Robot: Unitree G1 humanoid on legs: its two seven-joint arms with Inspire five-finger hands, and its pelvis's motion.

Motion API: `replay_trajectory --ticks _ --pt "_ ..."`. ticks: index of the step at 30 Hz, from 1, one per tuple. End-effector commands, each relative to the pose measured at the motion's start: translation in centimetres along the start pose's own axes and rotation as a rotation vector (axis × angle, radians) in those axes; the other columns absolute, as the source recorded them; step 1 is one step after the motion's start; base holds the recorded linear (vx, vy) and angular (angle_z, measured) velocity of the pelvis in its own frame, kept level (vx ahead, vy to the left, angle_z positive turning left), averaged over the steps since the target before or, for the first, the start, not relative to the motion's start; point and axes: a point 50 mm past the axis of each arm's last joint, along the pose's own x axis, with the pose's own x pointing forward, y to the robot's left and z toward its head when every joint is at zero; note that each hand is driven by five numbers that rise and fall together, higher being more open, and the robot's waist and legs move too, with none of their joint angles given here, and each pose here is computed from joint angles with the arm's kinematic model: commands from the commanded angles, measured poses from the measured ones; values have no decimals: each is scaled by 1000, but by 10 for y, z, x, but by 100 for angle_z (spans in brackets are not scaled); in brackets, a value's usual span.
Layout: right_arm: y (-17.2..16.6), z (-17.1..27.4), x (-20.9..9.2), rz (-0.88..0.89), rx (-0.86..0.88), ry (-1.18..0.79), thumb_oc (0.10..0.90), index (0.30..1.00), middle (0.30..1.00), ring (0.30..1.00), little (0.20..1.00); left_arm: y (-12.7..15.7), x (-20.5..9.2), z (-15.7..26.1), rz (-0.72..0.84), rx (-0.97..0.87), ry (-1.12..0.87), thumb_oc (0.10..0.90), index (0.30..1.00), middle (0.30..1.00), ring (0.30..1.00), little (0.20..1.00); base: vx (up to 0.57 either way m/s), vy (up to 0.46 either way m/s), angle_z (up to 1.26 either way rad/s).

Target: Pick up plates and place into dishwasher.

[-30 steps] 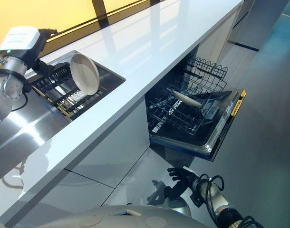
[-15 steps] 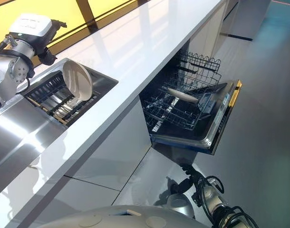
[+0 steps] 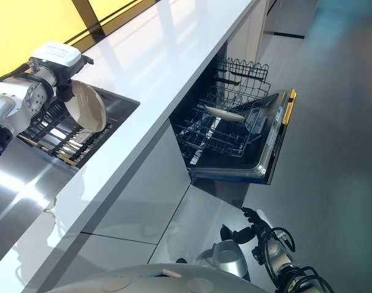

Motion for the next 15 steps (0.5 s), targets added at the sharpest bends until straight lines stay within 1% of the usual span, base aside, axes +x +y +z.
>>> replay_trajectory --ticks 1,3,7,10,15 --pt "-10 -30 -10 -13 -90 61 800 900 900 900 900 57 -7 -38 134 11 164 800 900 900 900 900 0 0 0" --pt "-11 -29 -10 -21 -89 58 800 900 900 900 900 53 -6 -39 86 29 175 800 900 900 900 900 0 0 0" --pt "-13 -28 -9 -28 -86 53 800 900 900 900 900 49 -5 -39 56 69 185 800 900 900 900 900 18 -1 -5" --pt "-14 -28 -9 -25 -86 49 800 900 900 900 900 48 -5 -41 54 110 199 800 900 900 900 900 24 2 0" --pt "-14 -29 -11 -8 -93 41 800 900 900 900 900 55 -3 -38 110 199 209 800 900 900 900 900 35 9 0"
